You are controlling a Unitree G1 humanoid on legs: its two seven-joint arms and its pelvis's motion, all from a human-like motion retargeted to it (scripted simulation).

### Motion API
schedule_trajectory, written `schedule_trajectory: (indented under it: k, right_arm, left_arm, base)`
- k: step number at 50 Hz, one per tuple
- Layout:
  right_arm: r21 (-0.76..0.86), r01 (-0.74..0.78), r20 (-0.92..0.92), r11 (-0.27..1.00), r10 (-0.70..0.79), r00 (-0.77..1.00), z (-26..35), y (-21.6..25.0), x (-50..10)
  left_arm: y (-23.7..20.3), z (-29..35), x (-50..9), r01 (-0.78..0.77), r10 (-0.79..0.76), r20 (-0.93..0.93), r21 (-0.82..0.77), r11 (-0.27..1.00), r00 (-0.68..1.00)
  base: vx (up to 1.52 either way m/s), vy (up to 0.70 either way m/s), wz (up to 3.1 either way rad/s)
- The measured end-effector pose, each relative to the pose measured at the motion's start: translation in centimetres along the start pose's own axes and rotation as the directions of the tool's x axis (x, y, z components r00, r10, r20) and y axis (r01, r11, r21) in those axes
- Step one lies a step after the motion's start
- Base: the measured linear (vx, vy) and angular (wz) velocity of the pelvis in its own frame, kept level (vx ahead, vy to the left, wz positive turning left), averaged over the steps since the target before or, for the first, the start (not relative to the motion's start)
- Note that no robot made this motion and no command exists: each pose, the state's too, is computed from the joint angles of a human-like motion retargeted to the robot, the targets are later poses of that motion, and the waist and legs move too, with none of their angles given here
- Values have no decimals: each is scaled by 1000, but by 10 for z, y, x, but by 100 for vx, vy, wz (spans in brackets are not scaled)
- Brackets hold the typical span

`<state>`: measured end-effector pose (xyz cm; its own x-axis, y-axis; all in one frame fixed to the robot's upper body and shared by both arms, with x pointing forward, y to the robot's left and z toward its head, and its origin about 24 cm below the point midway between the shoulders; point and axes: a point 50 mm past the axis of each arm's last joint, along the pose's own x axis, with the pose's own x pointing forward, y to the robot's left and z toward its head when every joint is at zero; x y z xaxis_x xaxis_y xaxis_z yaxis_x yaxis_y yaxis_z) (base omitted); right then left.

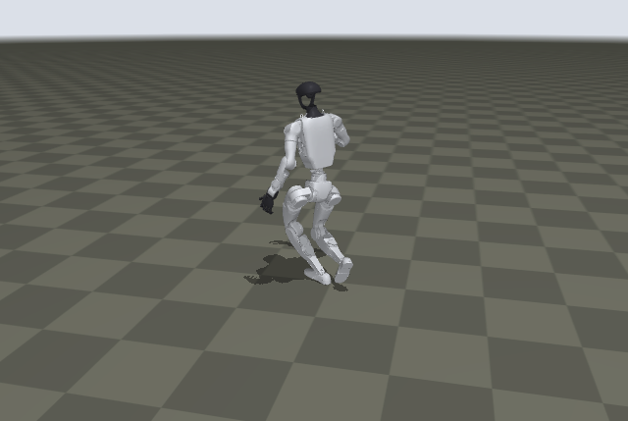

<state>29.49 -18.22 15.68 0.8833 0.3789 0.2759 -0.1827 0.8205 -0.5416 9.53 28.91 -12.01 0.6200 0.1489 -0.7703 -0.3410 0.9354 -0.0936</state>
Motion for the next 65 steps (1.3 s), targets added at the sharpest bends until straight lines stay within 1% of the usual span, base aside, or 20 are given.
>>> schedule_trajectory:
  k: [3,6,9,12,14,17,20,22,25,27,29,33,38,44,48,53,56,58,62,65]
  right_arm:
    - [7,-87,-332,996,85,940,-73,19,-21]
    - [12,-141,-652,990,115,750,-143,34,-61]
    - [32,-194,-845,980,131,519,-185,46,-106]
    - [78,-267,-915,961,175,362,-200,59,-136]
    - [119,-324,-924,939,224,311,-202,69,-144]
    - [184,-398,-913,899,306,269,-201,84,-152]
    - [240,-435,-901,868,366,232,-200,91,-162]
    - [261,-437,-903,861,378,206,-201,91,-173]
    - [269,-417,-916,869,364,167,-203,86,-191]
    - [269,-389,-927,881,347,144,-204,84,-204]
    - [267,-358,-937,895,328,121,-205,83,-217]
    - [258,-306,-951,916,297,88,-207,85,-235]
    - [217,-316,-955,924,268,127,-207,86,-231]
    - [144,-409,-945,901,248,213,-206,84,-211]
    - [106,-469,-930,877,255,266,-203,85,-200]
    - [77,-527,-895,847,292,338,-198,91,-185]
    - [39,-533,-878,845,284,385,-196,90,-175]
    - [8,-510,-871,860,256,419,-195,88,-169]
    - [-59,-393,-865,918,149,479,-196,76,-160]
    - [-114,-275,-849,955,51,526,-194,58,-147]
  left_arm:
    - [-32,64,15,95,-96,226,18,995,969]
    - [-89,141,14,241,-253,468,86,967,847]
    - [-163,212,-16,434,-454,663,210,876,596]
    - [-237,255,-77,607,-645,726,407,683,238]
    - [-279,262,-127,685,-741,671,552,476,-26]
    - [-324,243,-195,698,-791,473,711,83,-387]
    - [-350,207,-241,589,-733,213,750,-301,-646]
    - [-360,186,-259,502,-670,68,719,-480,-739]
    - [-371,159,-268,414,-604,-90,648,-639,-792]
    - [-378,146,-264,397,-589,-163,597,-698,-791]
    - [-383,135,-253,420,-609,-205,559,-715,-766]
    - [-389,125,-226,527,-692,-207,510,-679,-692]
    - [-384,146,-204,677,-803,-32,519,-523,-596]
    - [-358,187,-191,833,-830,304,466,-299,-468]
    - [-336,205,-176,897,-811,470,419,-141,-348]
    - [-305,213,-137,928,-782,614,345,139,-111]
    - [-285,206,-98,887,-736,666,259,383,124]
    - [-270,194,-66,809,-676,667,186,557,312]
    - [-235,149,-3,516,-484,551,109,849,680]
    - [-204,111,29,283,-328,410,167,944,851]
  base:
    - [40,10,101]
    - [35,1,124]
    - [27,-2,125]
    - [22,-1,103]
    - [21,1,82]
    - [25,4,66]
    - [33,6,43]
    - [41,8,24]
    - [50,9,14]
    - [57,11,-7]
    - [58,13,-9]
    - [50,18,0]
    - [38,24,14]
    - [38,0,-22]
    - [39,9,-40]
    - [41,12,-46]
    - [42,13,-39]
    - [42,17,-58]
    - [43,21,-66]
    - [41,25,-39]
